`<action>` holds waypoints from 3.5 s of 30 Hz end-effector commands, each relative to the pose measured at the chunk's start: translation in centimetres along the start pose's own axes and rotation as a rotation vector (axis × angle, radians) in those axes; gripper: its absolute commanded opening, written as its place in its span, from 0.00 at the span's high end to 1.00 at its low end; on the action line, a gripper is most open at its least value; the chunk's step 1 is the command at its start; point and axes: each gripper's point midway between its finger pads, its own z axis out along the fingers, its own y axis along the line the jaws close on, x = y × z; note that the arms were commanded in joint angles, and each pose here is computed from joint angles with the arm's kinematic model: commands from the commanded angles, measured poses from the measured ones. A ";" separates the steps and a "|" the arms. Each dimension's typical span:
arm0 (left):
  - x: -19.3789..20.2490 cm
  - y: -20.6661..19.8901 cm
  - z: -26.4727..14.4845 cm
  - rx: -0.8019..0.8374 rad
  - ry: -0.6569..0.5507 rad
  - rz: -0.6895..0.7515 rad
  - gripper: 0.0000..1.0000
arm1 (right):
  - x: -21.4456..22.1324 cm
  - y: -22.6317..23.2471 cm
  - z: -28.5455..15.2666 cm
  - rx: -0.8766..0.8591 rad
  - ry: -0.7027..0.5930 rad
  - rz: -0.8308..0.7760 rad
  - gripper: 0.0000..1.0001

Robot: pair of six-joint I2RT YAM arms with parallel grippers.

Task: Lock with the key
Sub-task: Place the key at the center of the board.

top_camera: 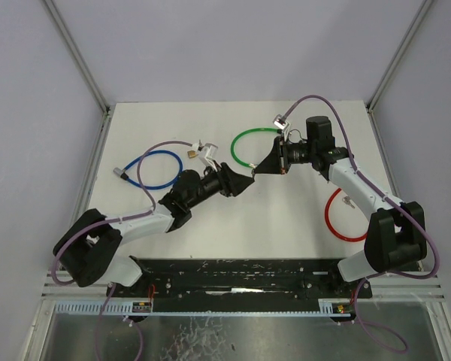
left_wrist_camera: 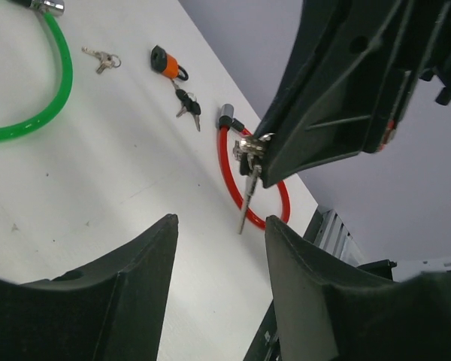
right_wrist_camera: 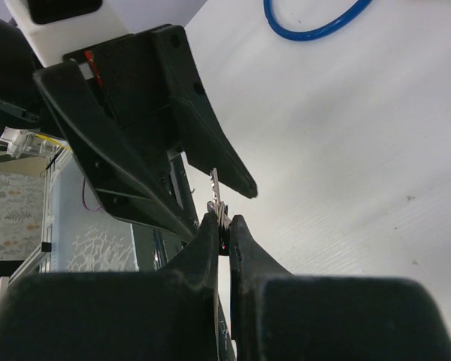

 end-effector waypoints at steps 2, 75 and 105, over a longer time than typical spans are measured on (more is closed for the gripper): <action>0.3 0.0 1.7 -0.018 0.019 -0.004 0.54 | -0.4 1.1 0.1 -0.050 -0.008 -0.024 1.00; -9.1 30.8 -16.1 -1.152 -0.299 -0.283 0.95 | -0.7 0.7 -1.4 0.022 0.001 -0.146 0.41; -13.6 33.8 -4.0 -0.925 0.047 0.022 0.83 | -1.5 -0.7 -3.4 0.071 -0.036 -0.158 0.40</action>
